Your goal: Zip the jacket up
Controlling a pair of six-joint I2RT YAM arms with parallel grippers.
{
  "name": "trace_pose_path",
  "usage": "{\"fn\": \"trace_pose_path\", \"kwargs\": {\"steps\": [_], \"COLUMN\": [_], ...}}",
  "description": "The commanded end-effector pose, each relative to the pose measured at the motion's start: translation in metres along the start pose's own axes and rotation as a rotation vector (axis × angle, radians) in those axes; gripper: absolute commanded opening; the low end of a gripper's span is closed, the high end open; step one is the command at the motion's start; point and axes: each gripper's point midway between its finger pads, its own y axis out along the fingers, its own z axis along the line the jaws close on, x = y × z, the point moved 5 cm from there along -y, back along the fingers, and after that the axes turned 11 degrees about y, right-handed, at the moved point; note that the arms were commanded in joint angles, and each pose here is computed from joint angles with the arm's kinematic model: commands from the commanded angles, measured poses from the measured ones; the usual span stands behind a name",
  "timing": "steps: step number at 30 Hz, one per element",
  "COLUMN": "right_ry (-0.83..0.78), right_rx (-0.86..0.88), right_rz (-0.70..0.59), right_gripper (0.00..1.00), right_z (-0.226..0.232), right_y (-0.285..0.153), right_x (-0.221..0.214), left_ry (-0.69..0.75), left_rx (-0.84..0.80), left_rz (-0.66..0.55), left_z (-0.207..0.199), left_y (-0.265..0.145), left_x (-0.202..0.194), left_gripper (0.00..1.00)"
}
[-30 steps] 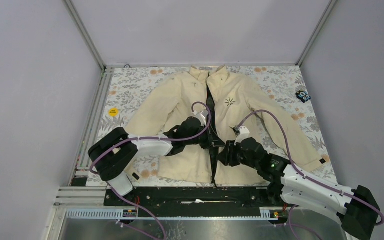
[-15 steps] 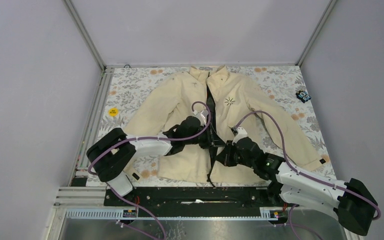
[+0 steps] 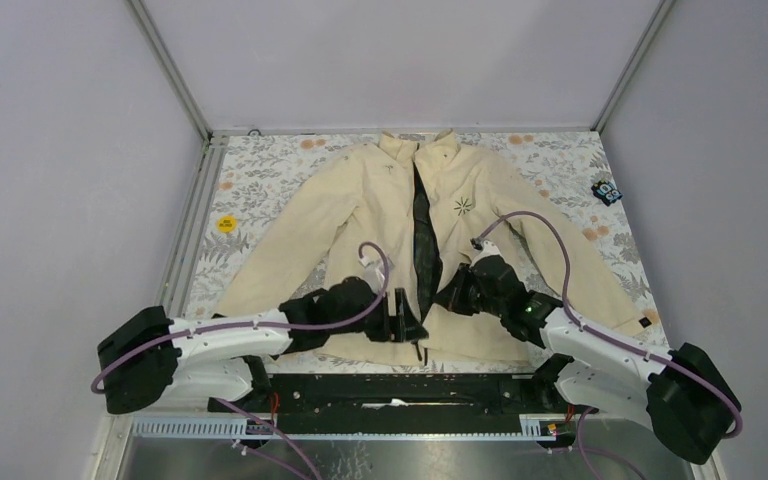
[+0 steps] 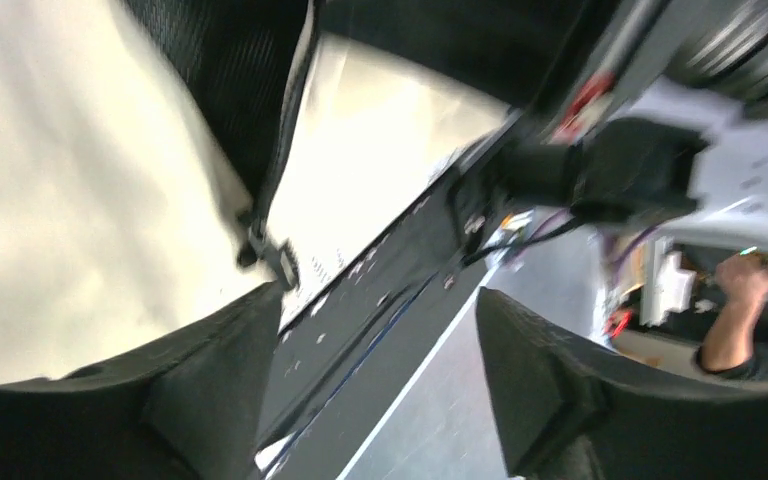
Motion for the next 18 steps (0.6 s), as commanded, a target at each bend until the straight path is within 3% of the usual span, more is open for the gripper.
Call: {"fn": "trace_pose_path", "kwargs": {"steps": [1, 4, 7, 15, 18], "right_ry": [0.013, 0.013, 0.015, 0.019, 0.019], "right_rx": [0.099, 0.093, 0.093, 0.099, 0.103], "right_rz": [0.013, 0.007, 0.006, 0.005, 0.001], "right_gripper": [0.0, 0.0, 0.0, 0.0, 0.0], "right_z": [0.035, 0.035, 0.033, 0.032, 0.033], "right_y": [-0.003, -0.005, -0.007, -0.011, -0.012], "right_x": [0.014, 0.015, 0.014, 0.013, 0.014], "left_ry": [-0.005, 0.015, 0.008, 0.04, 0.039], "left_rx": [0.169, 0.306, 0.318, 0.293, 0.271], "left_rz": [0.007, 0.033, 0.06, 0.04, 0.034], "left_z": [0.008, 0.02, 0.021, 0.01, 0.004], "left_y": [0.006, 0.009, 0.017, 0.033, 0.039], "left_x": [-0.028, -0.041, -0.047, -0.039, -0.035], "left_gripper": [0.67, 0.54, 0.45, 0.43, 0.46]}}
